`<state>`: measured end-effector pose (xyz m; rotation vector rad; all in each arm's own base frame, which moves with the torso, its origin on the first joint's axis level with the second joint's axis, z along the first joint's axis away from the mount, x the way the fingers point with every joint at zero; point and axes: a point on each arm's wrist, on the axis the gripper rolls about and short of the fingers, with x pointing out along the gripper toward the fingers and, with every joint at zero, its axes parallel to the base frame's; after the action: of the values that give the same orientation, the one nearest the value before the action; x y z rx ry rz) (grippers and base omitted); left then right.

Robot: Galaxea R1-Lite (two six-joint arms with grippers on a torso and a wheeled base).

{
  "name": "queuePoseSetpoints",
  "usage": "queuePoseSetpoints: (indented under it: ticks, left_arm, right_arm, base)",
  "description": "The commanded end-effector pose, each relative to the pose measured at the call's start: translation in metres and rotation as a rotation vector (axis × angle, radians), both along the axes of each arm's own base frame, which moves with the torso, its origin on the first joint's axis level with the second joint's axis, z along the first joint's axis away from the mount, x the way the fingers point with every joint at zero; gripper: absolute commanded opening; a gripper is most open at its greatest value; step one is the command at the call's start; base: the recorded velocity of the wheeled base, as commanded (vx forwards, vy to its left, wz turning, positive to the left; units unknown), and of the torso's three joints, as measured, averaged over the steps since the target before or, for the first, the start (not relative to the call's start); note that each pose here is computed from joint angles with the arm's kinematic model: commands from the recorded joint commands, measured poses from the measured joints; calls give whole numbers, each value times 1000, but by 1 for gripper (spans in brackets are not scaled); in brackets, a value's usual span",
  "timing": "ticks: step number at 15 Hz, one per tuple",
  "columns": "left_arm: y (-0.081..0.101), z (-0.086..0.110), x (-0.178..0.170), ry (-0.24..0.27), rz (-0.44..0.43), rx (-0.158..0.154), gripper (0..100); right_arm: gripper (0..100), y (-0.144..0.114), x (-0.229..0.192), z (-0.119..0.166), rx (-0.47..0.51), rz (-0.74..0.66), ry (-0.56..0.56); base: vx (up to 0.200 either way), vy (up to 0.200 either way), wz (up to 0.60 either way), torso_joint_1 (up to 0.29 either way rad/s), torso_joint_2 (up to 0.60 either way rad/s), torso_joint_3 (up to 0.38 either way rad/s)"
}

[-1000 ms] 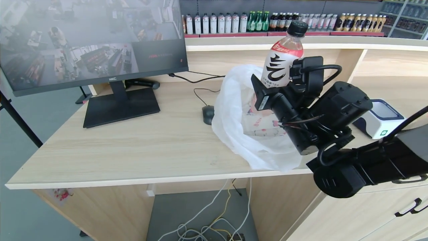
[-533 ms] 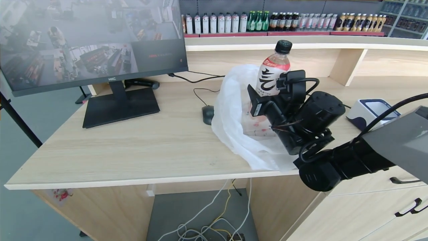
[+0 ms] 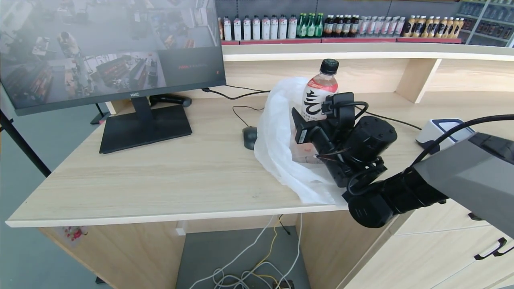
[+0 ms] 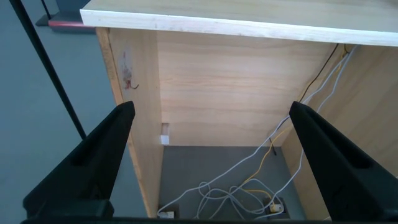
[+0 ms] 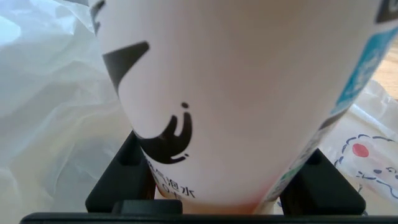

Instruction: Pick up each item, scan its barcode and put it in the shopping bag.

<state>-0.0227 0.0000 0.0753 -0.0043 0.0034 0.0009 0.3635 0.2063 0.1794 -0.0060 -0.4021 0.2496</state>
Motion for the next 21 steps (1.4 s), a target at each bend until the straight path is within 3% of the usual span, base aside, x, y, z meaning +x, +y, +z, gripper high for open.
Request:
queuePoseSetpoints:
  ticks: [1,21]
  left_arm:
    - [0,0,0,0,1,0,100]
    - [0,0,0,0,1,-3,100]
  right_arm:
    - [0,2,2,-2,0,1,0]
    - [0,4,3,-28,-36,5,68]
  base:
    - [0,0,0,0,0,0]
    - [0,0,0,0,0,0]
